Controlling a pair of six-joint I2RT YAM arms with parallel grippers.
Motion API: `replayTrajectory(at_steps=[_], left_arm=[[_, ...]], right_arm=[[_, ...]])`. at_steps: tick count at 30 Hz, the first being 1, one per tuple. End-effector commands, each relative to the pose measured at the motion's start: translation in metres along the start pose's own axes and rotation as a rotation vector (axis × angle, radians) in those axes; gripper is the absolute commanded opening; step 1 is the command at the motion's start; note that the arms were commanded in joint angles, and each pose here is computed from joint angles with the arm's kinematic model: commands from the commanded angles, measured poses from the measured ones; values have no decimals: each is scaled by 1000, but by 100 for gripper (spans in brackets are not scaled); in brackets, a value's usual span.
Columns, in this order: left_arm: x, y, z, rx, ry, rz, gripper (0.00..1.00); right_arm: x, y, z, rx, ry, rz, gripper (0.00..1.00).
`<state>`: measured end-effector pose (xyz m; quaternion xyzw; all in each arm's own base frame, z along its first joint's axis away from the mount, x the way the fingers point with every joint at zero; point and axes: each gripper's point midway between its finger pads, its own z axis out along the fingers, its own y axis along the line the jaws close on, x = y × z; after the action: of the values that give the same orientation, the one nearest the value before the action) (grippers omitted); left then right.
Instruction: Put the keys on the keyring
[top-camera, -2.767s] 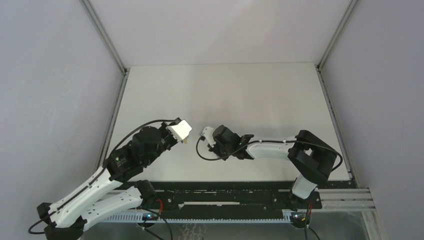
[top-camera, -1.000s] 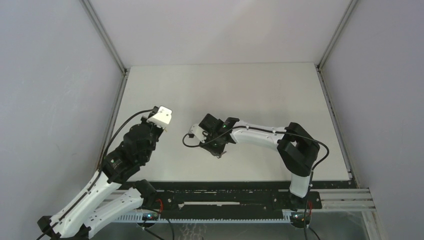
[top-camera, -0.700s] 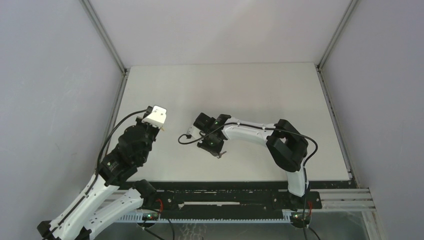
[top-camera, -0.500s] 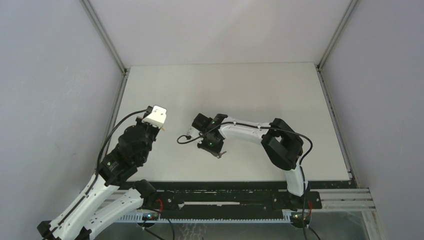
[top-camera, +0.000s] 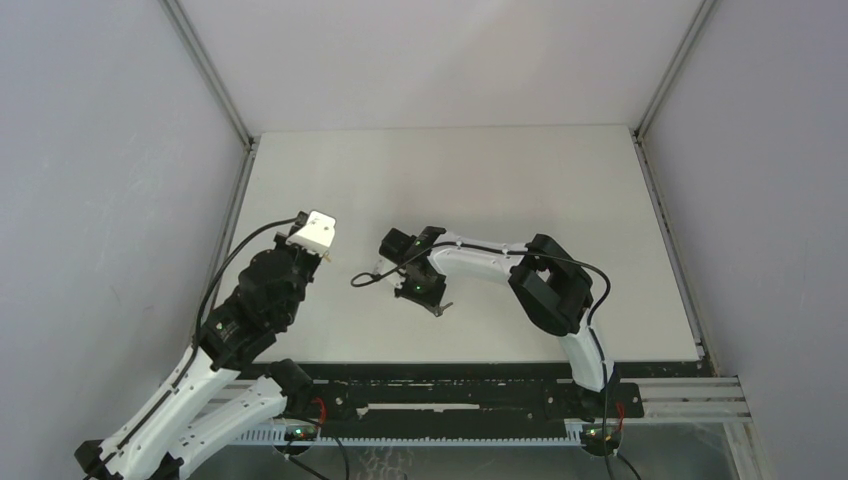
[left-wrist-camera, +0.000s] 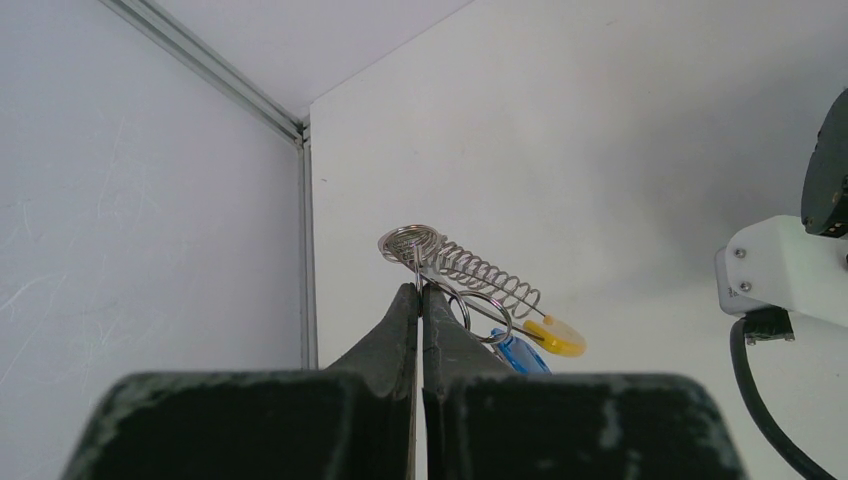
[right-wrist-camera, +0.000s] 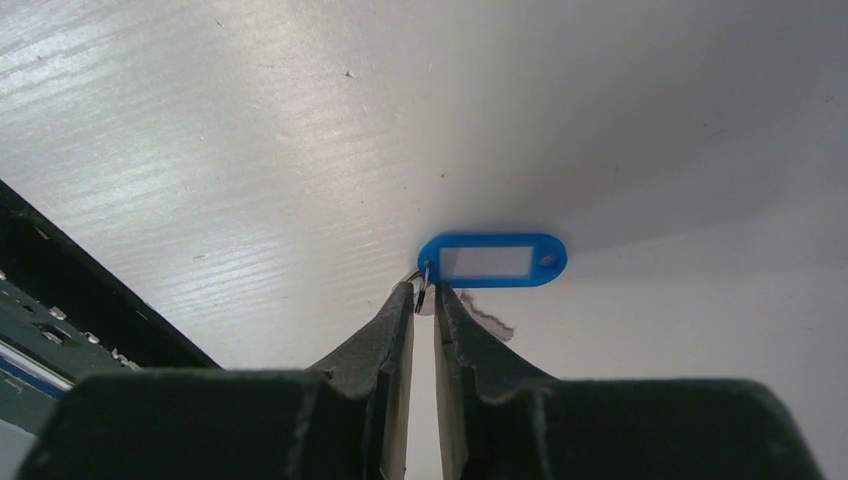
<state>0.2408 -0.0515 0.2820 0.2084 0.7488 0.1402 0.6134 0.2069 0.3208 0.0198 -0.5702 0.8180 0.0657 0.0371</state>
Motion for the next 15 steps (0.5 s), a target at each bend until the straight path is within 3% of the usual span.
replayTrajectory(at_steps=[1, 15], left_arm=[[-12, 1, 3, -8, -45, -53, 0], [-13, -2, 4, 9, -47, -51, 0]], right_arm=[[-7, -1, -9, 16, -8, -24, 12], [-15, 0, -9, 19, -20, -31, 12]])
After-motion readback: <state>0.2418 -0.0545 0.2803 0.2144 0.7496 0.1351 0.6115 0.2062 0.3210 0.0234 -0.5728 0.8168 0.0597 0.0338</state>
